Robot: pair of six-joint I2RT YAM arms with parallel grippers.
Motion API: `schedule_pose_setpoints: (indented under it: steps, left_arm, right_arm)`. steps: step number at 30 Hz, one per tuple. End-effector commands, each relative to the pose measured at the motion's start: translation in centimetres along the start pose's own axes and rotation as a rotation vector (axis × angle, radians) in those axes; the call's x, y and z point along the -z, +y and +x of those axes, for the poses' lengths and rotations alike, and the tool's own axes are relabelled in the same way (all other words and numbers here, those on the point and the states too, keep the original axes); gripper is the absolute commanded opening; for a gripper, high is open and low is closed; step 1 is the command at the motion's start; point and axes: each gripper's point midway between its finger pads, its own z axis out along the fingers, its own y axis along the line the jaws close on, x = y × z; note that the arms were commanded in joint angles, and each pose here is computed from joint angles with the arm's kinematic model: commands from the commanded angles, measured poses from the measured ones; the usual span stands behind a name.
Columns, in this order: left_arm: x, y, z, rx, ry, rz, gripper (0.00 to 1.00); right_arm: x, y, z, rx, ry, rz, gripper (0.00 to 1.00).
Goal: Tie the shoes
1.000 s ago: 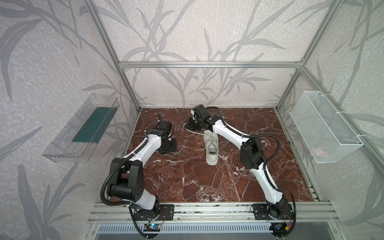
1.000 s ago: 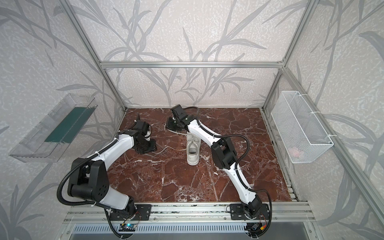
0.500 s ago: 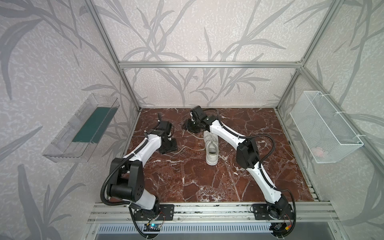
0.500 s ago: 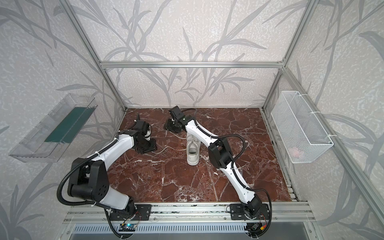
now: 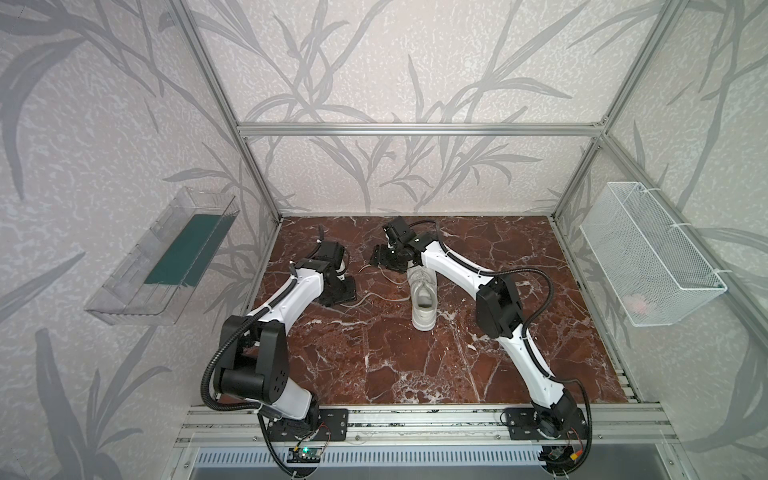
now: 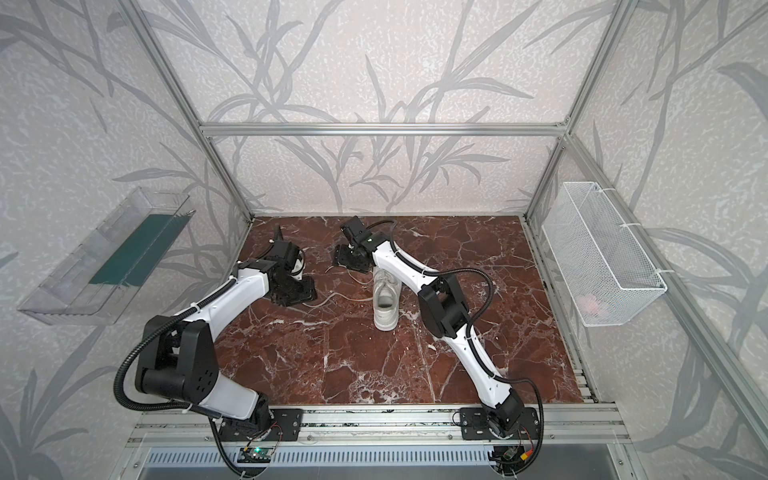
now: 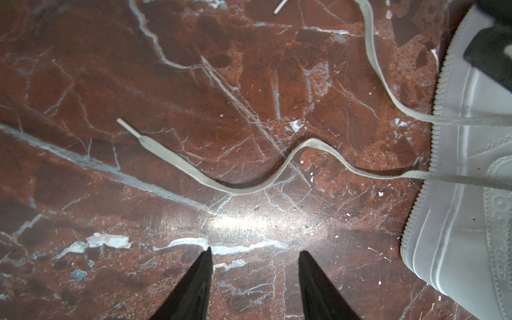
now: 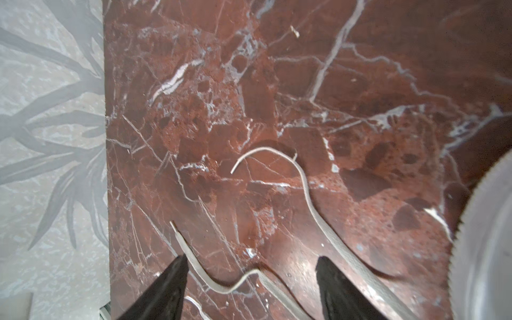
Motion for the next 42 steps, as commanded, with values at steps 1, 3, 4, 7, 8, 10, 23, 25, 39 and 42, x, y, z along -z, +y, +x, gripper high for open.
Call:
schedule_pose_setpoints:
  steps: [1,3,4,7,8,10,23,25,39,42]
  left_arm:
    - [-0.4,-2.8,-0.1,-0.213,-0.037,0.080,0.52]
    - [-0.6,-4.6,0.3,-0.368,-0.058,0.114,0.51]
    - [-0.6,-5.7,0.6,-0.460,-0.068,0.150,0.52]
    - [-0.9,-7.5,1.3,-0.664,-0.101,0.183,0.52]
    - [-1.1,-8.0,1.6,-0.709,-0.102,0.202,0.52]
    - [-1.5,-8.6,1.8,-0.780,-0.108,0.224,0.52]
    - [-3.5,-11.1,2.9,-1.127,0.026,0.409,0.48]
    - [-4.2,-11.3,2.2,-1.135,0.020,0.393,0.49]
    - [-4.5,-14.1,-0.5,-0.948,-0.099,0.367,0.48]
    - [-4.3,-14.1,-1.2,-0.834,-0.151,0.354,0.49]
  right_arm:
    - [6.6,2.7,-3.5,0.045,-0.132,-0.094,0.73]
    - [8.2,1.8,-4.0,0.033,-0.157,-0.105,0.73]
    - [9.2,1.5,-4.3,0.030,-0.174,-0.116,0.73]
    - [11.6,-0.5,-4.7,0.009,-0.191,-0.126,0.72]
    - [12.3,-1.2,-4.8,0.002,-0.195,-0.121,0.72]
    - [13.9,-3.0,-4.8,-0.013,-0.207,-0.110,0.72]
    - [23.4,-11.3,-3.3,-0.097,-0.315,-0.057,0.72]
    - [24.3,-11.7,-2.9,-0.095,-0.341,-0.047,0.72]
    - [26.5,-13.6,-2.3,-0.127,-0.378,-0.025,0.71]
    - [26.5,-13.7,-2.4,-0.127,-0.380,-0.029,0.72]
